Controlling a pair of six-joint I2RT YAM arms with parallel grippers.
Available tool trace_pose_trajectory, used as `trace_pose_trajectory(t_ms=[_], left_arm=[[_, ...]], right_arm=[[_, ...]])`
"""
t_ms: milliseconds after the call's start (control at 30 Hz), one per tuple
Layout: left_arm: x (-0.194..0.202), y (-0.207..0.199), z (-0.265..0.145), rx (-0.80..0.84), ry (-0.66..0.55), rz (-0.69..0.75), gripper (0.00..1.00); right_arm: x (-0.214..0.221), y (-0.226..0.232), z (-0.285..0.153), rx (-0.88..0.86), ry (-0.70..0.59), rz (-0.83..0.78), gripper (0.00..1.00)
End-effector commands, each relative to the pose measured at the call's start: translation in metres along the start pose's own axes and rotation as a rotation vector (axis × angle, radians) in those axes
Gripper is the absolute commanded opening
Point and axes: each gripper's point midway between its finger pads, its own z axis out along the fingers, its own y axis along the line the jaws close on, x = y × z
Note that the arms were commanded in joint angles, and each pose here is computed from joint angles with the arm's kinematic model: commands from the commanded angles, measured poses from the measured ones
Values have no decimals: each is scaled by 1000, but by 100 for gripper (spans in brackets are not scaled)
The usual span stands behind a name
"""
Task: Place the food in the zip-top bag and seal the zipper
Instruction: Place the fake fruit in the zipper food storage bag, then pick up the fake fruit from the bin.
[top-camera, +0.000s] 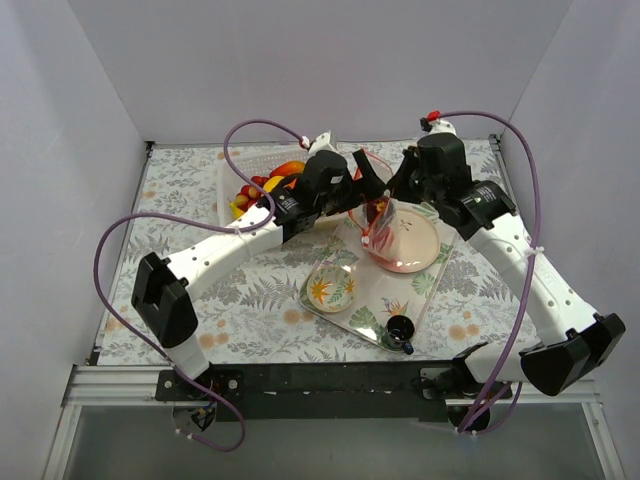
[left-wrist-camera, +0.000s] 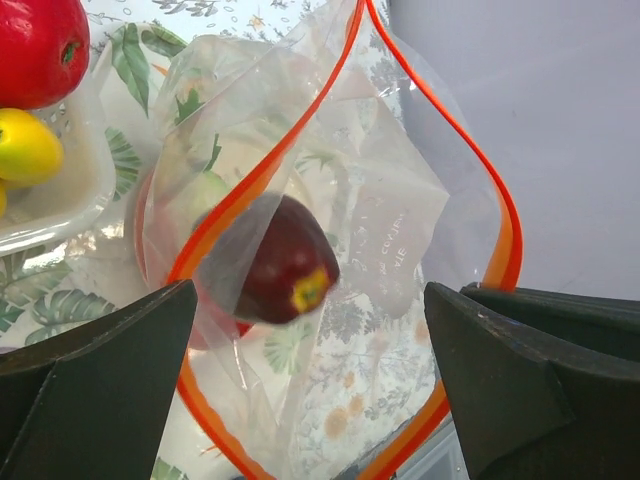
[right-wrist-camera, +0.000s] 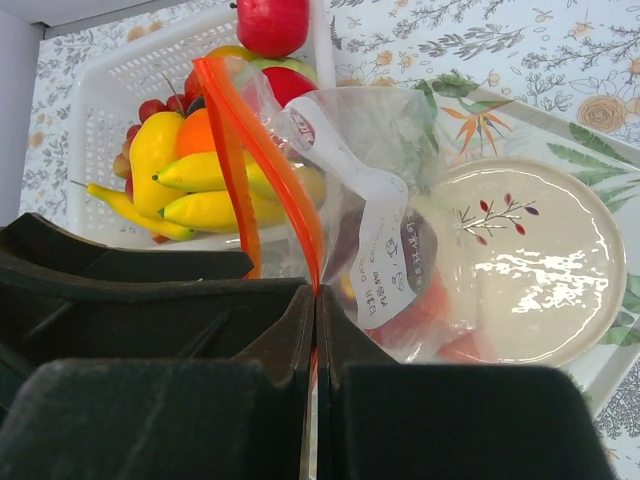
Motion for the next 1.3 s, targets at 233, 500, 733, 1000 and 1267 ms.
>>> trace_pose_trajectory(t_ms=[233,500,733,1000,1267], left_arm=[[-79,-52,-101,154,-207,0,96],[-139,40,-115,-185,-383,99,97],[-153,167,-104,-550,-384,243,93],[-136,220,-54,-585,-231,384,86],[-104,262,-10,-618,-67,439,86]], right_arm=[[-78,-19,-20,0,-141,-4,1],[-90,-6,-28,-49,-121,-53,1],[-70,-23,-31,-15,-126,-52,1],[-68,-17,-40,-53,-122,-53,1],[-69,-13,-46,-76,-127,-52,1]])
